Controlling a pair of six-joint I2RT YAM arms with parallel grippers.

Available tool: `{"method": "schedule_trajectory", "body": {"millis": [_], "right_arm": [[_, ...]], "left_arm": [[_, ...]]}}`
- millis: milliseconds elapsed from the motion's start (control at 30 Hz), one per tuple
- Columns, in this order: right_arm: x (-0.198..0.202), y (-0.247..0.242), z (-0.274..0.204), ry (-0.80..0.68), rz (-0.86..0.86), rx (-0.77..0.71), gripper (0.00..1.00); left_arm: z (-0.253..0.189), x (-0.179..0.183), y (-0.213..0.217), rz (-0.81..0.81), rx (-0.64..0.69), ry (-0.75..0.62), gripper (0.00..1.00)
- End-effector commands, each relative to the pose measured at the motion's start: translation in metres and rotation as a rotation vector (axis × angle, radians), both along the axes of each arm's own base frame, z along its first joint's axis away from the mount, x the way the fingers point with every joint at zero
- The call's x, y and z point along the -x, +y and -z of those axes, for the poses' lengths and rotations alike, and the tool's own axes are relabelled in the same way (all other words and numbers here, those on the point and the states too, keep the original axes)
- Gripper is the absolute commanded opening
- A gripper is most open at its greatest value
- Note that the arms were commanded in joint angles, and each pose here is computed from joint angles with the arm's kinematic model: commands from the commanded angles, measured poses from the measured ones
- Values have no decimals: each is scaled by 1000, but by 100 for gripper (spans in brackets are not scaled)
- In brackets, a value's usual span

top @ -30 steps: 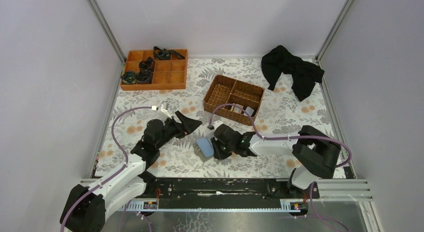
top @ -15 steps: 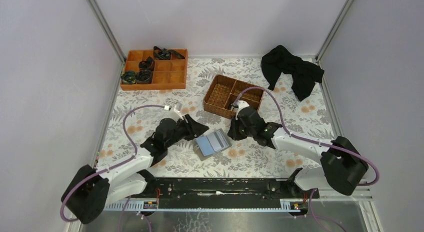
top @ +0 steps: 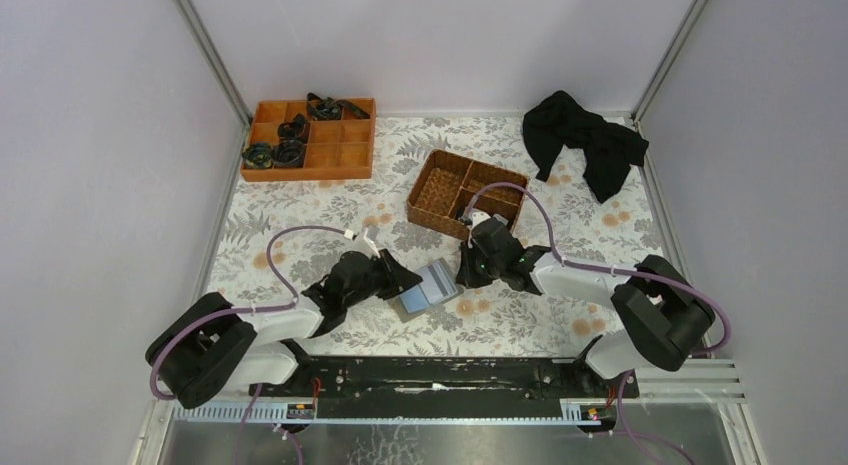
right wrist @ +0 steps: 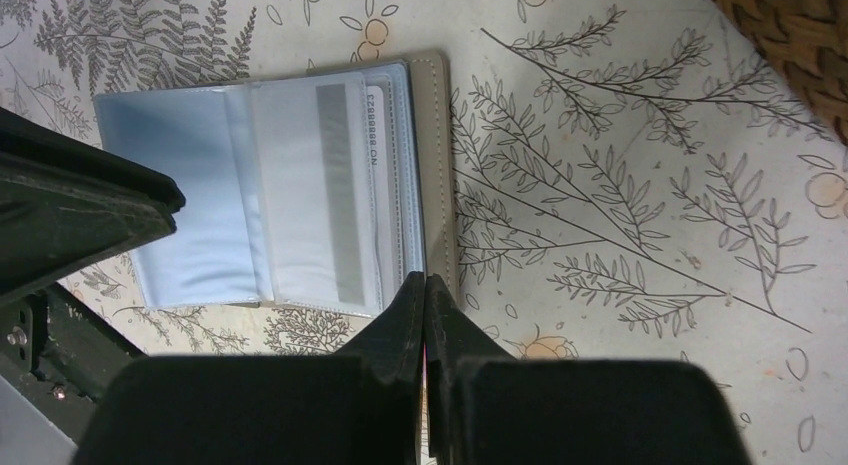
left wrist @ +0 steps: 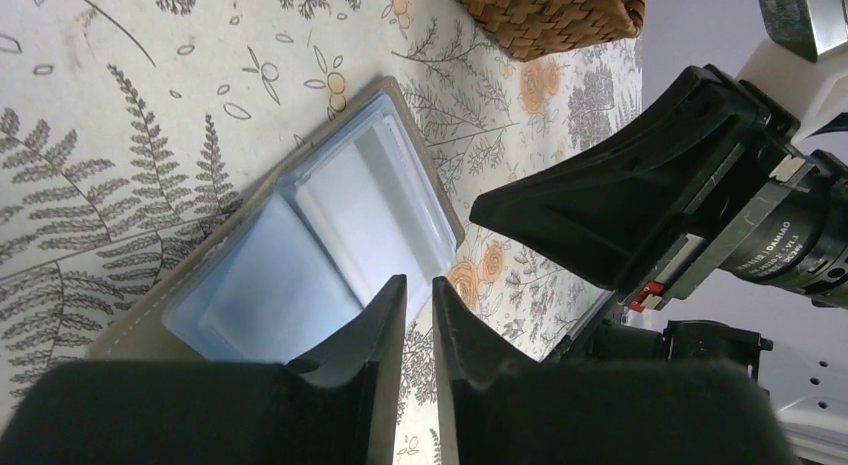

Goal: Take the credit cards out of the card holder

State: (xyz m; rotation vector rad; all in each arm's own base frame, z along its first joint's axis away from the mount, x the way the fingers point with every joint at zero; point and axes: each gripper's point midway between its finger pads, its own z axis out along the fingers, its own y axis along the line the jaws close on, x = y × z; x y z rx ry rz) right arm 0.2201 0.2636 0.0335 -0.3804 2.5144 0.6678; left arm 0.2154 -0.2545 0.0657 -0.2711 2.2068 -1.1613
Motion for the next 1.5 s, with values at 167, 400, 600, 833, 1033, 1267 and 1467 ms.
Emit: {"method": "schedule_trajectory", "body": {"millis": [167,400,600,833,1033,1267,1467], "right_arm": [[-4,18,-1,15,-35,-63,0],[0,21,8,43,-48,-67,0],[3,18,16,55,-44,-57,0],[6,17,23,69,-38,-56,0],[6,17,24,68,-37,-61,0],[5,17,20,59,-38,-63,0],[-1,24,0,24,-52,-85,0]], "left_arm": [[11,4,5,-46,10,-1,18],[16,6,14,-69,-23,4,17],[21,12,23,-78,-56,18,17],[14,17,31,-85,-85,22,16],[14,25,34,-83,-77,48,16],[31,38,38,-77,-79,101,15],[58,43,49,-107,-169,187,14]]}}
